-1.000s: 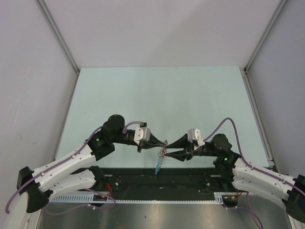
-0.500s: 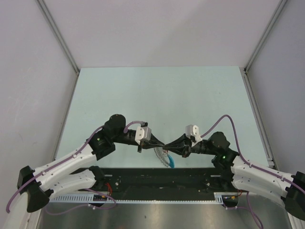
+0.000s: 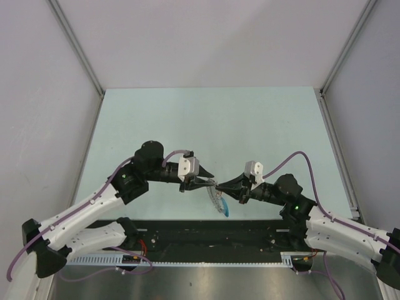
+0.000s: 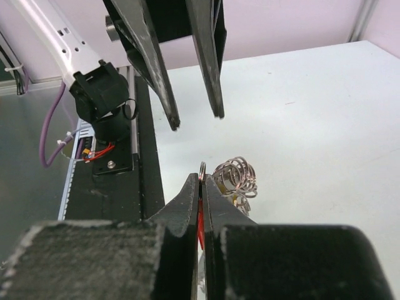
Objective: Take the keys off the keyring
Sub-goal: Remove the key from the keyring.
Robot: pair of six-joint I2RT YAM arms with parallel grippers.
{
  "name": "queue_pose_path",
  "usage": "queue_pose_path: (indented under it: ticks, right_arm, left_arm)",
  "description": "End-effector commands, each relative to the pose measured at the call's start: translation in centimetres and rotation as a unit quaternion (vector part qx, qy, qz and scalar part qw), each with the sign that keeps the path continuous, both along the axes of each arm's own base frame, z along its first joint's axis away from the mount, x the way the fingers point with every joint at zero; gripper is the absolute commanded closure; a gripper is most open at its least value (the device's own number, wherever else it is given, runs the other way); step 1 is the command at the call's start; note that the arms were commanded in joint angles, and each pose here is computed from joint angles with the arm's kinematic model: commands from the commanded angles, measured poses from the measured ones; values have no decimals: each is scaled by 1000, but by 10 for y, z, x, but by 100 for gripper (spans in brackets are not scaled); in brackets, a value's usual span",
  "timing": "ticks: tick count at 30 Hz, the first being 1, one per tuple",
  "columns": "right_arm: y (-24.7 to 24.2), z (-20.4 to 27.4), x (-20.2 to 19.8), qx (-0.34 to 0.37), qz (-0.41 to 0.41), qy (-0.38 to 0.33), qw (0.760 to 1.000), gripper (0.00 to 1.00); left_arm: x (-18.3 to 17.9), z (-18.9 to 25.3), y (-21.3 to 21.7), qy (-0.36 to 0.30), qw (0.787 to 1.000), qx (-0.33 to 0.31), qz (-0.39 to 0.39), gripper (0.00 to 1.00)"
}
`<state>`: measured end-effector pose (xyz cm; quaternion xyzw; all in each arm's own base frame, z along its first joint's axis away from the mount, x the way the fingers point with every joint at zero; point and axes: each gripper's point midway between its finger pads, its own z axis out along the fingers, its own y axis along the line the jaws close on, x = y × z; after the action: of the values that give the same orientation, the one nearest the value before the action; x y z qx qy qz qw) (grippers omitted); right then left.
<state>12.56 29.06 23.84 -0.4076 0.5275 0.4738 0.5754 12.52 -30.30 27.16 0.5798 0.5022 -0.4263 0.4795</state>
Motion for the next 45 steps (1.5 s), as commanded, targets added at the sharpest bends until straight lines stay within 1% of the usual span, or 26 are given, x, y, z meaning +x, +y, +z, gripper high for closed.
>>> queue_pose_path:
  ticks: [1, 3, 4, 7, 15, 17, 20, 21, 22, 23, 24, 29, 31, 34, 37, 39, 40, 42, 43, 45]
  right_arm:
    - [-2, 38, 5, 43, -18, -41, 998, 100]
    - [-1, 39, 5, 44, -15, -44, 998, 100]
    - [-1, 39, 5, 45, -14, -45, 998, 100]
    - [-1, 42, 3, 49, -12, -50, 997, 100]
    - [0, 42, -1, 49, -5, -50, 998, 100]
    - [1, 42, -2, 49, -4, -49, 998, 100]
    - [1, 43, -3, 51, -2, -51, 997, 100]
    - [1, 44, -3, 52, -3, -52, 997, 100]
    - [1, 44, -4, 51, 0, -52, 997, 100]
    - [1, 44, -5, 51, 3, -52, 997, 100]
    - [1, 42, -5, 46, 4, -62, 997, 100]
    - [2, 29, -16, 19, 34, -65, 997, 100]
    - [0, 26, -21, 11, 47, -77, 996, 100]
    - [-2, 30, -22, 16, 45, -82, 995, 100]
    - [-1, 34, -22, 27, 44, -71, 996, 99]
    - [-1, 39, -20, 37, 37, -62, 997, 88]
    - [-2, 39, -21, 37, 38, -57, 997, 79]
    - [-5, 40, -24, 36, 43, -62, 996, 72]
    - [-7, 34, -27, 23, 47, -64, 997, 64]
    - [-15, 39, -32, 27, 52, -79, 995, 57]
  left_arm:
    - [-4, 0, 0, 7, 1000, 18, -22, 65]
    - [-8, -1, -4, 18, 999, 21, -42, 64]
    - [-9, -9, -6, 32, 998, 33, -48, 64]
    - [-9, -13, -8, 41, 997, 43, -57, 64]
    - [-4, -19, -10, 32, 997, 48, -51, 63]
    - [-4, -21, -10, 32, 997, 50, -53, 65]
    - [-5, -23, -9, 33, 996, 52, -58, 80]
    - [-6, -24, -9, 31, 996, 54, -59, 91]
    - [-6, -24, -9, 31, 996, 55, -59, 97]
    - [-6, -25, -8, 30, 996, 56, -58, 100]
    - [-6, -24, -8, 25, 996, 56, -59, 100]
    - [-11, -20, -7, 12, 995, 50, -81, 100]
    - [-12, -20, -8, 19, 995, 55, -86, 100]
    - [-11, -21, -9, 25, 994, 61, -88, 99]
    - [-9, -16, -10, 17, 996, 47, -79, 99]
    - [-6, -10, -10, 6, 997, 35, -69, 100]
    - [-8, -10, -9, 4, 997, 34, -71, 99]
    - [-16, -6, -6, -16, 995, 25, -96, 100]
    - [-20, -7, -5, -24, 993, 23, -109, 100]
    - [-28, -8, -1, -55, 989, 17, -135, 100]
